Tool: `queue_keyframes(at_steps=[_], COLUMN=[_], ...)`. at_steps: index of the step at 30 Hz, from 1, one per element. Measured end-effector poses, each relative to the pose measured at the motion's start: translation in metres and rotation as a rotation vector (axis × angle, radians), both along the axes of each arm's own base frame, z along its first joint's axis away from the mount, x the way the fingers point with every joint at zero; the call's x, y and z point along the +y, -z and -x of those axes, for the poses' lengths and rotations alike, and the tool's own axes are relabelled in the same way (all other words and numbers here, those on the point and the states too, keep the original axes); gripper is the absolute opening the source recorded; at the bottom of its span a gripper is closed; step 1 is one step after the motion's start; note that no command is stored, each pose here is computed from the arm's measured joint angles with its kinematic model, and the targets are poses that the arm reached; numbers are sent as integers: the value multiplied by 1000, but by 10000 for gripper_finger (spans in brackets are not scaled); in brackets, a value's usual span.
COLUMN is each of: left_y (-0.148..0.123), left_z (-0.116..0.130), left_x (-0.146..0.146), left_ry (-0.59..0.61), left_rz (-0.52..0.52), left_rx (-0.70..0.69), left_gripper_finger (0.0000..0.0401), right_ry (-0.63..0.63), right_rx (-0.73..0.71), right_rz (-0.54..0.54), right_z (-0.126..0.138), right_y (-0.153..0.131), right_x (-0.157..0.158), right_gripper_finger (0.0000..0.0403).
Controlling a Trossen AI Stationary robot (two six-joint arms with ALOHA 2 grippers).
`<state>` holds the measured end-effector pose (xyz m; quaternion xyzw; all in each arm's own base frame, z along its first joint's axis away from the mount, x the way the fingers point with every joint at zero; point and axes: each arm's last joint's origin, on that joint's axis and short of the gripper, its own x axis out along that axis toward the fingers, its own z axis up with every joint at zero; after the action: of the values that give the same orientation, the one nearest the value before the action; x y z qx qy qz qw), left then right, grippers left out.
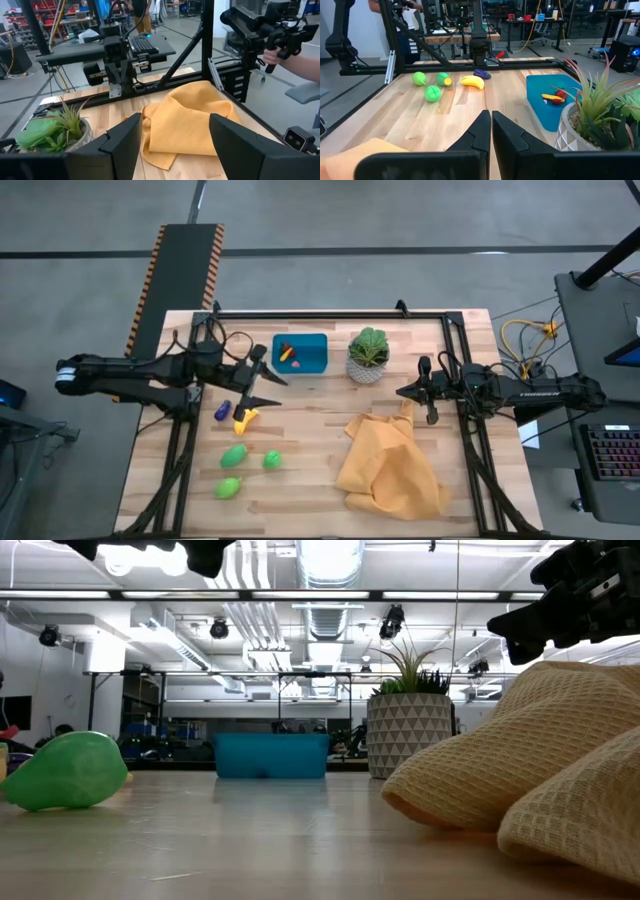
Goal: Pick and placing Produce into tupperware
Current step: Put the yellow banana into the blue bin
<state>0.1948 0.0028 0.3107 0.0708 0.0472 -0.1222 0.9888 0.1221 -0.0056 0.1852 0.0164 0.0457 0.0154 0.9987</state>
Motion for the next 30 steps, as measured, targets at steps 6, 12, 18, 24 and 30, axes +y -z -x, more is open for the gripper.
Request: queue_keyframes(at_steps=[6,12,18,24,30], left_y=[2,7,19,20,21], left_z=[-2,-13,-30,-47,-67], left_x=[0,1,3,5,7], left_ry=[-1,-3,-44,-69,-127], left_rz=[0,0,35,47,200], left_rx=[9,9,83,121,329], left_gripper_finger=[217,217,217,217,242], right_ry=[1,2,2,2,2], right_rx=[0,0,0,0,0], right_rz=[0,0,0,-1,-1], right_z=[0,0,0,0,0], right_y=[0,0,0,0,0], right_x=[0,0,0,0,0], right_gripper_finger=[9,9,9,9,9])
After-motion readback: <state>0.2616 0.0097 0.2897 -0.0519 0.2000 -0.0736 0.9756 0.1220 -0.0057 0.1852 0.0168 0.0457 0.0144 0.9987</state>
